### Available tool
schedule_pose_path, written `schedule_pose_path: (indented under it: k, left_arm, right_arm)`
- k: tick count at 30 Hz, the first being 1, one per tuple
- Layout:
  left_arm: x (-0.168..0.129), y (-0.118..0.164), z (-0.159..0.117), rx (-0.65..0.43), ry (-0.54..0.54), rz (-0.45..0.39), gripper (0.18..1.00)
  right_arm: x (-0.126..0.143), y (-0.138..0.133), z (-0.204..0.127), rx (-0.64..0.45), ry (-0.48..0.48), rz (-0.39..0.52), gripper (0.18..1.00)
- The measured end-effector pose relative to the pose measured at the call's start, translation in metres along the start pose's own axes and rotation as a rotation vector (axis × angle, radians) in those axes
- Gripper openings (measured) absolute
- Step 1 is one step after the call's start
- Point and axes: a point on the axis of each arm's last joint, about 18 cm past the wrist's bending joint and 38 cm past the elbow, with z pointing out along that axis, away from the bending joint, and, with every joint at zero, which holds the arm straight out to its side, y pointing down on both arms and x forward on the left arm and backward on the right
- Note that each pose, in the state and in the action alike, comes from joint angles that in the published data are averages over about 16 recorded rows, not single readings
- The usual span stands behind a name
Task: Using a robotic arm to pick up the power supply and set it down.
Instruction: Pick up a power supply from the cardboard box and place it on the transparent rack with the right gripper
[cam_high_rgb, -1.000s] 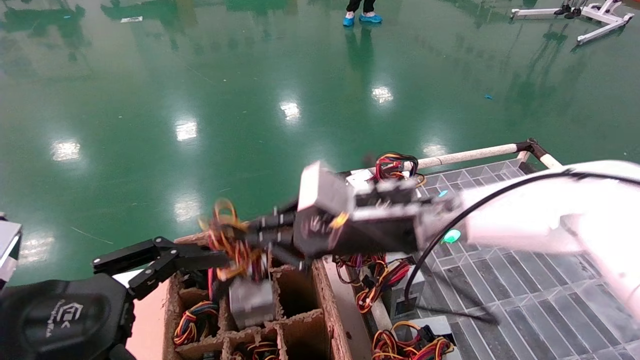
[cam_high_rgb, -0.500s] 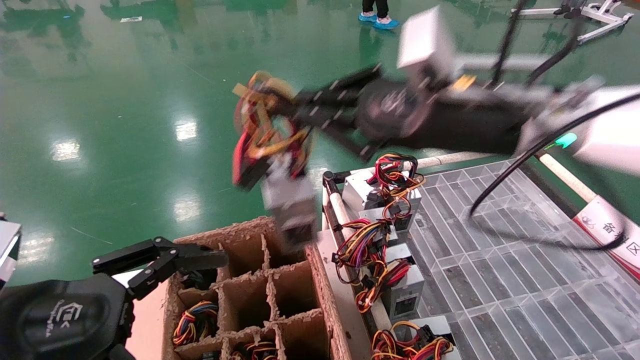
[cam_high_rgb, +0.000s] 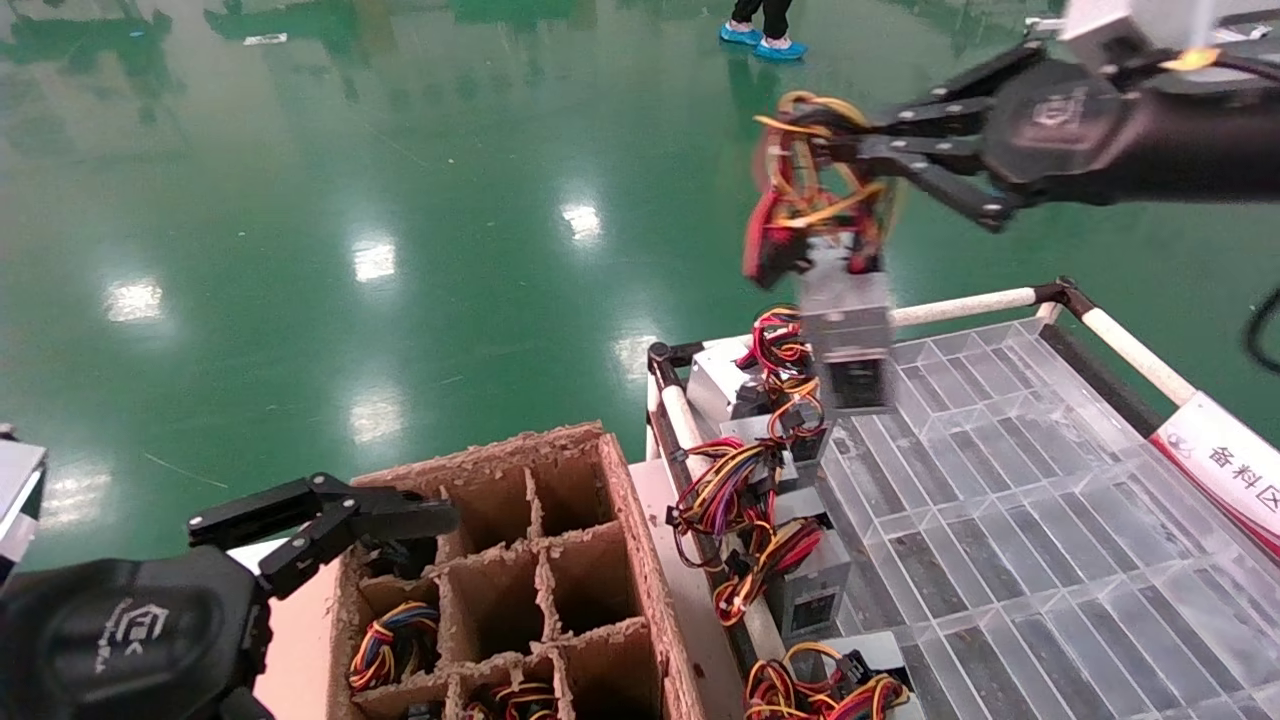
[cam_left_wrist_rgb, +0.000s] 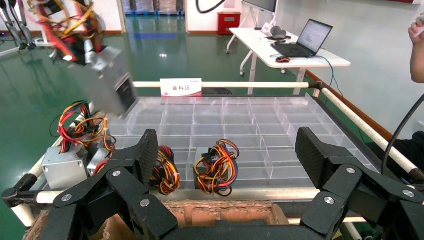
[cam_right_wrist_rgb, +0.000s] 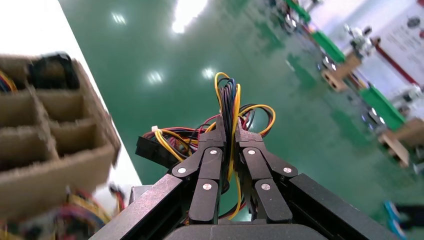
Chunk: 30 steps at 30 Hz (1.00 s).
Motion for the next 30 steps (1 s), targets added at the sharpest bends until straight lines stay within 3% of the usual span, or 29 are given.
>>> schedule_pose_path:
  k: [11,21,30]
  left_arm:
    - [0.0,0.0,0.0,0.0,0.0,0.0,1.0]
    - [0.0,0.0,0.0,0.0,0.0,0.0,1.0]
    - [0.0,0.0,0.0,0.0,0.0,0.0,1.0]
  right_arm:
    - [-0.011,0.043,-0.027,-0.181,-0.025,0.034,0.202]
    - [-0.037,0.079,0.0,-0.24,-0.073,0.084,0.202]
    - [-0.05,0.104,0.031,-0.267,-0.043,0.107,0.201]
